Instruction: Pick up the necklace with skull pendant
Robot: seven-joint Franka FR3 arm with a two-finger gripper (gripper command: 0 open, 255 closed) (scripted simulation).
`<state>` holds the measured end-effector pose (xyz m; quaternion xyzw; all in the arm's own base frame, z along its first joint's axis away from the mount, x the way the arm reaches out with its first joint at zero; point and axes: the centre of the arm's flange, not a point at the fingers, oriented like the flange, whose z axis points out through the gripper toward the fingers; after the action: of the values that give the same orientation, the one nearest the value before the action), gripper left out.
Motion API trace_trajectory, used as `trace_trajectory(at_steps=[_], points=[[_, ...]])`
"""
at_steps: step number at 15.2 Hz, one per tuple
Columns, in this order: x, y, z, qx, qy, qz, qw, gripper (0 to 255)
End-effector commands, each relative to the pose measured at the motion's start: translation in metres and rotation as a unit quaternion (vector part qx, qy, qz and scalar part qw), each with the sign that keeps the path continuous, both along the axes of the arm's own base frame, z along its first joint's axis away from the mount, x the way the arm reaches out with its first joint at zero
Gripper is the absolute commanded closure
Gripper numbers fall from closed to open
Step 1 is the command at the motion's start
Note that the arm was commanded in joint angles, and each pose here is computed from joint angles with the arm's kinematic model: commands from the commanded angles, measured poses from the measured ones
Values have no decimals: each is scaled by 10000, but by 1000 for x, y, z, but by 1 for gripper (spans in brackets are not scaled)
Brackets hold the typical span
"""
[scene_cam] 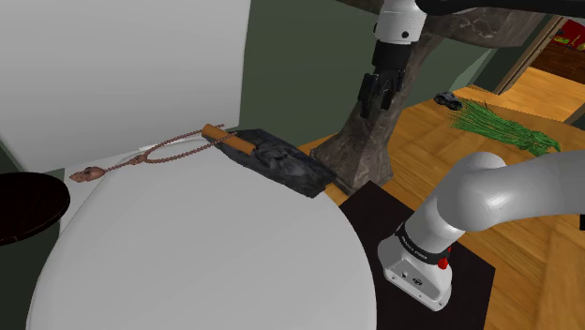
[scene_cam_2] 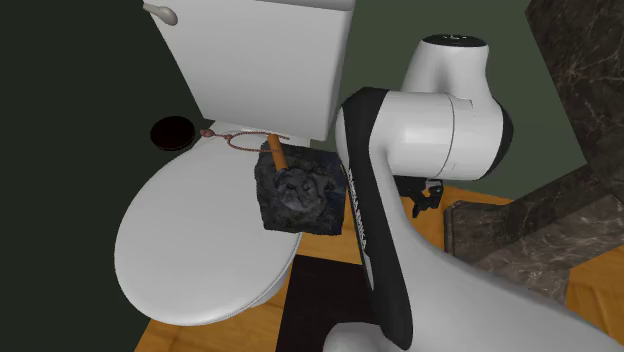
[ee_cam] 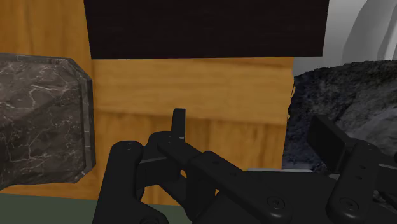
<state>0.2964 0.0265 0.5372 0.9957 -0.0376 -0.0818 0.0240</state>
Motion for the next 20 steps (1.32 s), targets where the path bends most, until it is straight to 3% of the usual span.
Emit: trace_trajectory(at_steps=[1,20], points=[[0,0,0,0,0,0,10000,0],[130,210,-37,355,268,803,9958,0]])
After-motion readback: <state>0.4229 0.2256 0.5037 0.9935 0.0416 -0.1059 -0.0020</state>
